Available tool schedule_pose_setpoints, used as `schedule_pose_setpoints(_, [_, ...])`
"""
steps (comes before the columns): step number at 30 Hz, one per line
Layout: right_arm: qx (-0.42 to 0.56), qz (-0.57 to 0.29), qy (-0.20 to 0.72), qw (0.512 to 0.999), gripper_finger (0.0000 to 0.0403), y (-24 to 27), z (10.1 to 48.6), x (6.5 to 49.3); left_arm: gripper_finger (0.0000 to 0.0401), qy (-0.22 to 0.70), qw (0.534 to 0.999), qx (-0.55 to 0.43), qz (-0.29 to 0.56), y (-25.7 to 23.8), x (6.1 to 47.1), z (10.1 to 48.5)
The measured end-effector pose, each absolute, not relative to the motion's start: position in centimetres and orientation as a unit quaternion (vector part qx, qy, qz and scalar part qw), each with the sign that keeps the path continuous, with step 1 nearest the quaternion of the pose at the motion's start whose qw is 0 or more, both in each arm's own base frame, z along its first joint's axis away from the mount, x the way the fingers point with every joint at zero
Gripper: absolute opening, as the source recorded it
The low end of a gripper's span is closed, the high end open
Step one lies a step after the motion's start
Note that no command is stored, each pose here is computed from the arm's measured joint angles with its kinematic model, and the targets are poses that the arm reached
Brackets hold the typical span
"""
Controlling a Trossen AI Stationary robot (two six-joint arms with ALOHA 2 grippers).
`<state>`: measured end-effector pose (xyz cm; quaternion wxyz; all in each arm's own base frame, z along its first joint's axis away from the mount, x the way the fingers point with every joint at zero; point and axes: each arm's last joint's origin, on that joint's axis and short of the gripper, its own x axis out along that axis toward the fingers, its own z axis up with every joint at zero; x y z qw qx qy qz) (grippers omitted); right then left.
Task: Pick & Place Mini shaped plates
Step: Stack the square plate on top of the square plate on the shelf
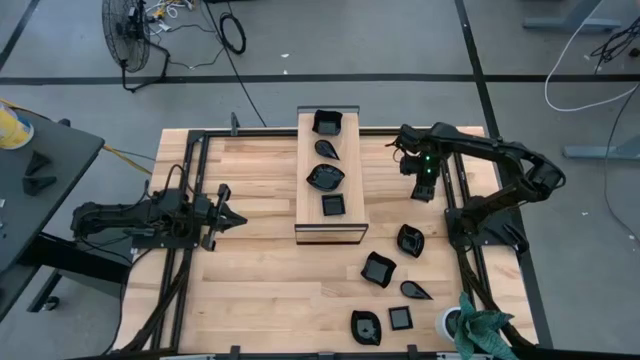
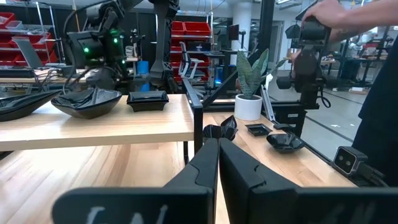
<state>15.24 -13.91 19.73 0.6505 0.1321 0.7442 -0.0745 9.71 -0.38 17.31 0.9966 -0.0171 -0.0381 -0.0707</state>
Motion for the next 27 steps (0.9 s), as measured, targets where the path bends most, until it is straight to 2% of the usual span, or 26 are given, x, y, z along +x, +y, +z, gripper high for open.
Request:
schedule_pose_setpoints(6, [0.158, -0.083, 0.716, 0.675, 0.0000, -14.5, 22.4, 16.2, 0.0018, -0.038, 0.997, -0.017, -0.071, -0.4, 9.7, 17.3])
schedule_pose_setpoints(13, [0.200, -0.072, 0.662, 0.719, 0.0000, -15.0, 27.6, 17.3, 0.0018, -0.038, 0.997, -0.017, -0.071, -0.4, 9.7, 17.3])
schedule_pose_setpoints(19, [0.215, -0.059, 0.630, 0.744, 0.0000, -14.2, 31.5, 18.2, 0.0018, -0.038, 0.997, -0.017, -0.071, -0.4, 9.7, 17.3])
schedule_pose_setpoints(27, [0.267, -0.065, 0.581, 0.766, 0.0000, -12.2, 34.4, 19.7, 0.0018, -0.038, 0.997, -0.017, -0.071, -0.4, 9.7, 17.3])
